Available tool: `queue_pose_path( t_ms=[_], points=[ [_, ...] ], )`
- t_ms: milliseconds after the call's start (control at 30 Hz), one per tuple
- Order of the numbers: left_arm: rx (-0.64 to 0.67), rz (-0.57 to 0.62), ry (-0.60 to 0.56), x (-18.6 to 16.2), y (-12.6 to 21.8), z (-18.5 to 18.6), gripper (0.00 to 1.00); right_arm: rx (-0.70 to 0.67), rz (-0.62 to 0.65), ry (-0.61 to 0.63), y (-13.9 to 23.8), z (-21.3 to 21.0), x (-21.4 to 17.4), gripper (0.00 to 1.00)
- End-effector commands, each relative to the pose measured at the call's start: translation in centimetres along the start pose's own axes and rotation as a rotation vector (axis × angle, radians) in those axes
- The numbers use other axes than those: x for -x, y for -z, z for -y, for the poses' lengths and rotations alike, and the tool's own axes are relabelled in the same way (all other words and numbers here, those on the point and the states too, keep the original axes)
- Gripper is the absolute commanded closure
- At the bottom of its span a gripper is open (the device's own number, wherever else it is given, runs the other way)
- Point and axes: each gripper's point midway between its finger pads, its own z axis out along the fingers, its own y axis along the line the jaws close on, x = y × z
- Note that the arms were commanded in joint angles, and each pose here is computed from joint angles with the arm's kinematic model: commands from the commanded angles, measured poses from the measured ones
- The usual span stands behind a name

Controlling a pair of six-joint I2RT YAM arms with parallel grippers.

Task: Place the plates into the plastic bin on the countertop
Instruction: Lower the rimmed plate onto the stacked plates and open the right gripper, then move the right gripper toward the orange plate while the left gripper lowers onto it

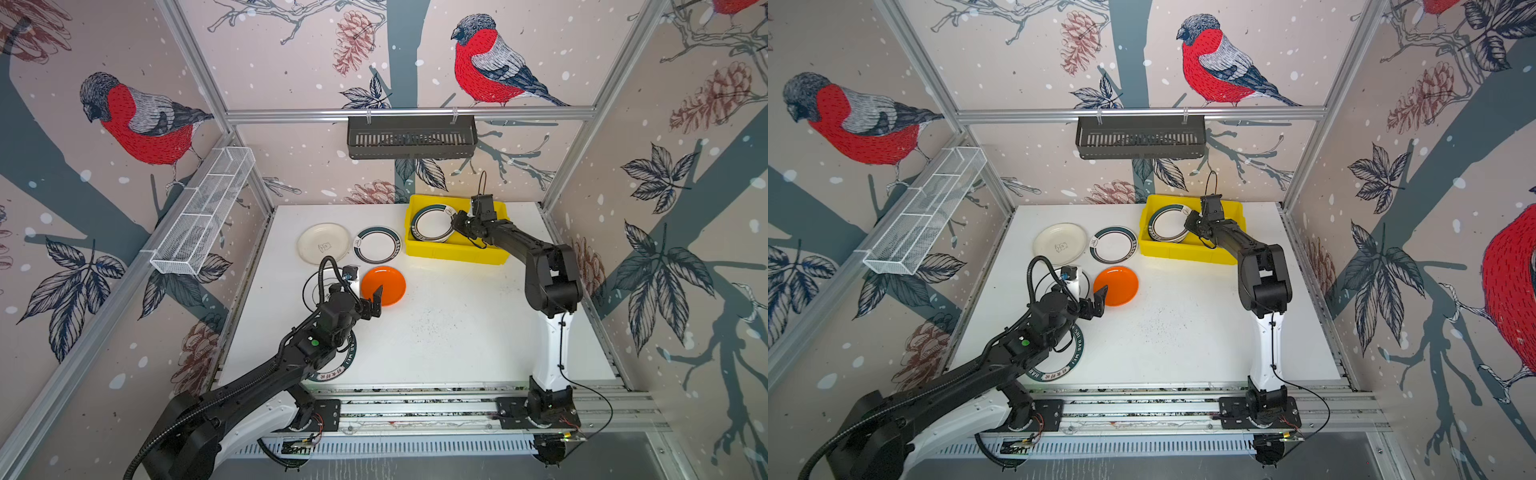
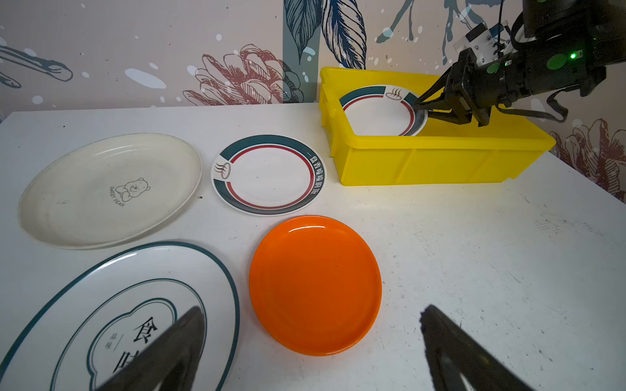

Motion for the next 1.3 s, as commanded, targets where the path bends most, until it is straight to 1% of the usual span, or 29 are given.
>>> queue_pose_path(
  t_ms=[0, 33, 100, 167, 200, 233, 300, 367, 467, 533, 733, 867, 1033, 1167, 1267],
  points=[
    [0.015, 0.011, -0.003, 0.2, 0.1, -0.3, 0.02, 0.014, -0.011, 0.020, 0.0, -0.6, -0.1, 0.68],
    [0.015, 0.011, -0.003, 0.3, 0.1, -0.3, 0.02, 0.012, -0.011, 0.022, 0.1, -0.5, -0.1, 0.63],
    [0.016, 0.011, -0.002, 0.3, 0.1, -0.3, 0.02, 0.011, -0.008, 0.029, 0.2, -0.6, -0.1, 0.51],
    [0.015, 0.009, -0.002, 0.2, 0.1, -0.3, 0.02, 0.016, -0.010, 0.045, 0.3, -0.9, -0.2, 0.34],
    [0.015, 0.010, -0.002, 0.3, 0.1, -0.3, 0.02, 0.014, -0.008, 0.053, 0.4, -1.0, -0.1, 0.28],
    [0.015, 0.010, -0.003, 0.3, 0.2, -0.3, 0.02, 0.013, -0.004, 0.064, 0.5, -1.2, -0.1, 0.22],
    [0.014, 0.014, 0.001, 0.4, 0.2, -0.3, 0.02, -0.002, 0.005, 0.075, 0.7, -1.3, 0.1, 0.15],
    [0.011, 0.015, 0.002, 0.4, 0.3, -0.2, 0.02, -0.024, 0.006, 0.075, 0.9, -1.2, 0.2, 0.00],
    [0.004, 0.018, 0.007, 0.7, 0.4, -0.1, 0.02, -0.042, 0.012, 0.080, 1.5, -1.0, 0.3, 0.00],
    [0.003, 0.017, 0.011, 0.8, 0.4, 0.0, 0.02, -0.058, 0.039, 0.089, 2.6, -1.0, 0.7, 0.00],
    [-0.015, 0.000, 0.031, 0.7, 0.4, 0.3, 0.02, -0.083, 0.128, 0.122, 6.8, -1.6, 1.9, 0.00],
    [-0.024, -0.008, 0.057, 0.6, 0.5, 0.4, 0.02, -0.129, 0.191, 0.159, 10.1, -1.3, 2.3, 0.00],
    [-0.027, -0.011, 0.087, 0.5, 0.6, 0.5, 0.02, -0.173, 0.258, 0.176, 14.1, -0.5, 1.8, 0.00],
    [-0.031, -0.020, 0.118, 0.3, 0.5, 0.6, 0.02, -0.153, 0.248, 0.203, 16.3, -0.3, 0.6, 0.00],
    [-0.012, -0.035, 0.142, -0.2, 0.4, 0.2, 0.02, -0.127, 0.283, 0.222, 18.6, -0.4, -0.2, 0.00]
  ],
)
